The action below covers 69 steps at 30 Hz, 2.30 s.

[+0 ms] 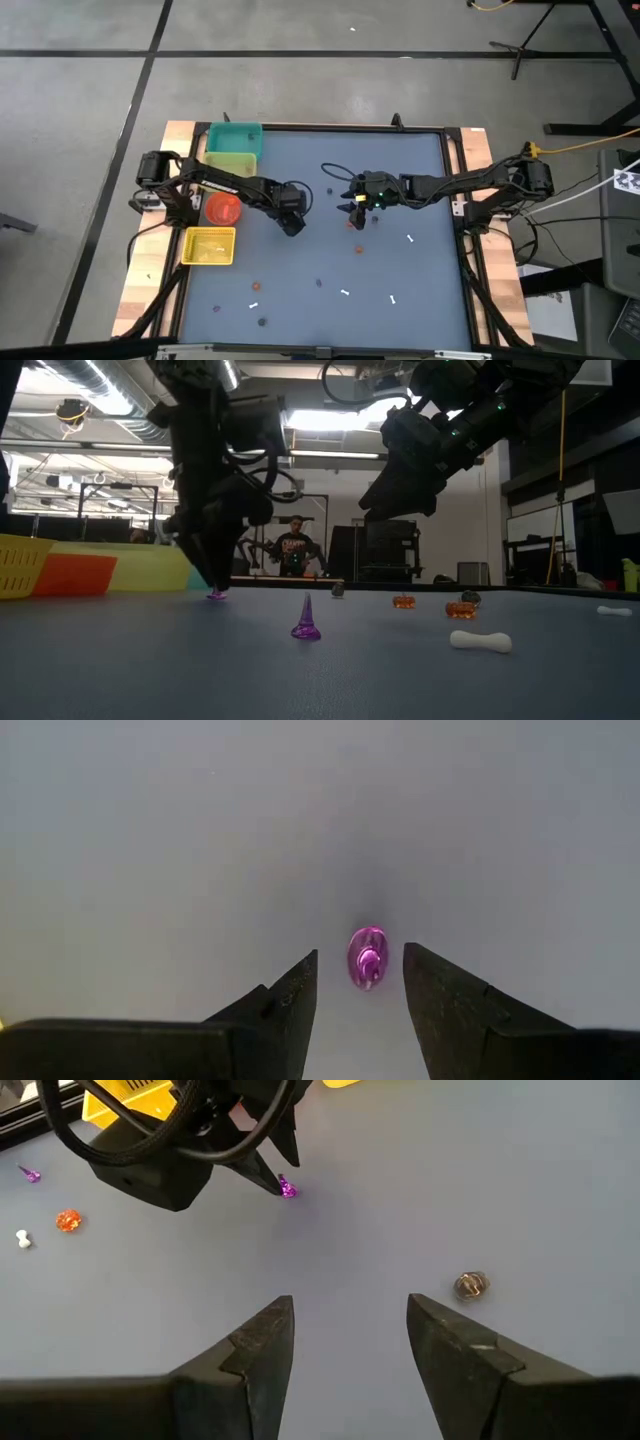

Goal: Sort Halloween decoration
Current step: Put the top left purple witch hat toy into the yellow bin

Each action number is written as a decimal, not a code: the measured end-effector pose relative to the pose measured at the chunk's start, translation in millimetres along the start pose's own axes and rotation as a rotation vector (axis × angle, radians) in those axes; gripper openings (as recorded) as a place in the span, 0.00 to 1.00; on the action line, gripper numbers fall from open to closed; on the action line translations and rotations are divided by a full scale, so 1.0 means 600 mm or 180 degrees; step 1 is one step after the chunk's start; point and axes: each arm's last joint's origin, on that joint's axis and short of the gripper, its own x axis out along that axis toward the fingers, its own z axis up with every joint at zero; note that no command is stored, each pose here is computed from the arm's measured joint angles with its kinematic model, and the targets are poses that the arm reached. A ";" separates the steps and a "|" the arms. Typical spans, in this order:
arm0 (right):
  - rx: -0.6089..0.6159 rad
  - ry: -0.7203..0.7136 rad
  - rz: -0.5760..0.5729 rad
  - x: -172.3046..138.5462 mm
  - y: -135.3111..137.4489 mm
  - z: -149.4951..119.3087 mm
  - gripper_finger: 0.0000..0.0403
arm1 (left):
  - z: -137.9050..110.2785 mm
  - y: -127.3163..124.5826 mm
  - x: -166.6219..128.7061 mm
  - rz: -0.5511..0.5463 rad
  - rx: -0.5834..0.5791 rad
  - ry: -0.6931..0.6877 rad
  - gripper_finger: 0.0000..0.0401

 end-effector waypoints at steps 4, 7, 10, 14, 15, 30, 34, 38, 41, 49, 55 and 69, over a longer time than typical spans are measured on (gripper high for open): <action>0.0000 0.0000 0.0000 0.000 0.000 0.000 0.48 | -0.003 0.002 0.003 0.0011 0.0003 0.0012 0.33; 0.0000 0.0000 0.0000 0.000 0.000 0.000 0.48 | -0.003 0.002 0.004 0.0007 0.0002 0.0007 0.33; 0.0001 -0.0001 0.0000 0.000 0.000 0.000 0.48 | -0.003 0.002 0.004 0.0001 0.0000 -0.0001 0.33; 0.0000 -0.0001 0.0000 0.000 0.000 0.000 0.48 | -0.003 0.001 0.004 -0.0002 -0.0001 -0.0004 0.33; 0.0000 0.0000 0.0000 0.000 0.000 0.000 0.48 | -0.003 0.001 0.004 -0.0002 -0.0001 -0.0004 0.33; 0.0000 0.0000 0.0000 0.000 0.000 0.000 0.48 | -0.003 0.001 0.004 -0.0001 0.0010 -0.0005 0.19; 0.0001 0.0000 0.0000 0.000 0.000 0.000 0.48 | -0.003 0.002 0.004 -0.0001 0.0010 -0.0004 0.13; 0.0000 0.0000 -0.0001 0.000 0.000 0.000 0.48 | -0.003 0.001 0.004 -0.0001 0.0013 -0.0005 0.09; 0.0000 0.0000 0.0000 0.000 0.000 0.000 0.48 | -0.003 0.001 0.004 -0.0001 0.0013 -0.0004 0.07; 0.0000 0.0001 0.0000 0.000 0.000 0.000 0.48 | -0.003 0.002 0.004 0.0004 0.0013 -0.0007 0.02; 0.0000 0.0001 -0.0001 0.000 0.000 0.000 0.48 | -0.003 0.002 0.004 0.0007 0.0014 -0.0007 0.00; 0.0000 0.0001 0.0000 0.000 0.000 0.000 0.48 | -0.003 0.002 0.003 0.0003 0.0013 -0.0006 0.00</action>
